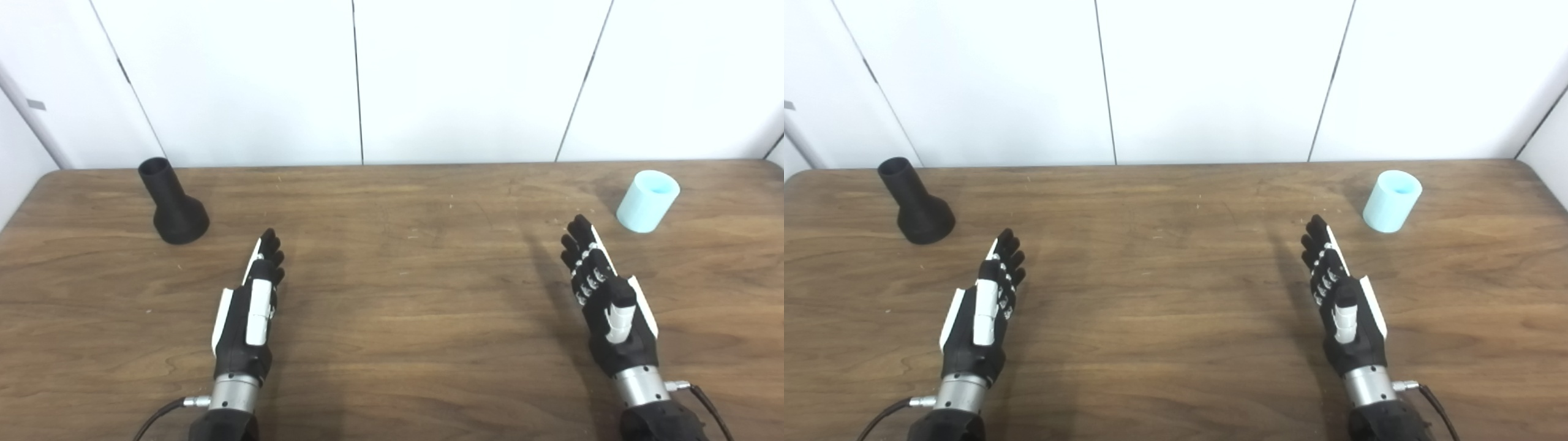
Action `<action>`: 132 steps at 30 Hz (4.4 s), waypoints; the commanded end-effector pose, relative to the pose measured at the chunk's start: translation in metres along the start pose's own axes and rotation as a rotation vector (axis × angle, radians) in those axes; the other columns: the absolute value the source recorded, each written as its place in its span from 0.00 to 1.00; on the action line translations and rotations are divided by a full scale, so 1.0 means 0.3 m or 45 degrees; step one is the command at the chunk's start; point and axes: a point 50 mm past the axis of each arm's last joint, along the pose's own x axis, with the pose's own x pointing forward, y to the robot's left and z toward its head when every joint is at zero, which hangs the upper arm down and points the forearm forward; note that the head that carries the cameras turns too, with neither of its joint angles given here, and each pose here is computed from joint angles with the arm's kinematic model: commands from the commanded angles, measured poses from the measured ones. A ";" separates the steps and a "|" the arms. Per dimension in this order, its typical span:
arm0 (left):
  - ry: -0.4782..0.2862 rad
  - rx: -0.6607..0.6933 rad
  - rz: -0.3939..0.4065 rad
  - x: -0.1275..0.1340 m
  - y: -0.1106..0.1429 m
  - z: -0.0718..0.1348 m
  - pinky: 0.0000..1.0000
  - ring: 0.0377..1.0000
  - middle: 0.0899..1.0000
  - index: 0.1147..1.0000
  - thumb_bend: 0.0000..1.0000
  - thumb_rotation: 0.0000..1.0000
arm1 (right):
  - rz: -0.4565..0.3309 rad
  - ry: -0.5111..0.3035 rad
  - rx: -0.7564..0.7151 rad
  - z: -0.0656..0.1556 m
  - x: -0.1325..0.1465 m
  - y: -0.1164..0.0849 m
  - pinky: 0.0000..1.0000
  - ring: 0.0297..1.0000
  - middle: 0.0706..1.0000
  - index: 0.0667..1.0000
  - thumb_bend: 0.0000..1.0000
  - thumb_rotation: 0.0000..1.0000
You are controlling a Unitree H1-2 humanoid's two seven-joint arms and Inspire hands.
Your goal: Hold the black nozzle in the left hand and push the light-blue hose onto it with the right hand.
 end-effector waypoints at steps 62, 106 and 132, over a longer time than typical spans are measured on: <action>-0.155 0.040 0.124 0.025 0.014 -0.132 1.00 1.00 1.00 1.00 0.79 0.78 | 0.030 -0.047 0.016 -0.193 -0.015 -0.094 1.00 1.00 1.00 1.00 0.87 1.00; -0.043 0.545 0.828 0.368 0.411 -0.102 0.86 1.00 1.00 1.00 0.76 0.28 | 0.009 -0.028 0.040 -0.145 -0.030 -0.175 1.00 1.00 1.00 1.00 0.86 1.00; 0.089 0.800 0.704 0.467 0.511 -0.069 1.00 0.96 0.89 0.61 0.82 0.23 | 0.010 -0.011 0.062 -0.115 -0.039 -0.153 1.00 1.00 1.00 1.00 0.85 0.98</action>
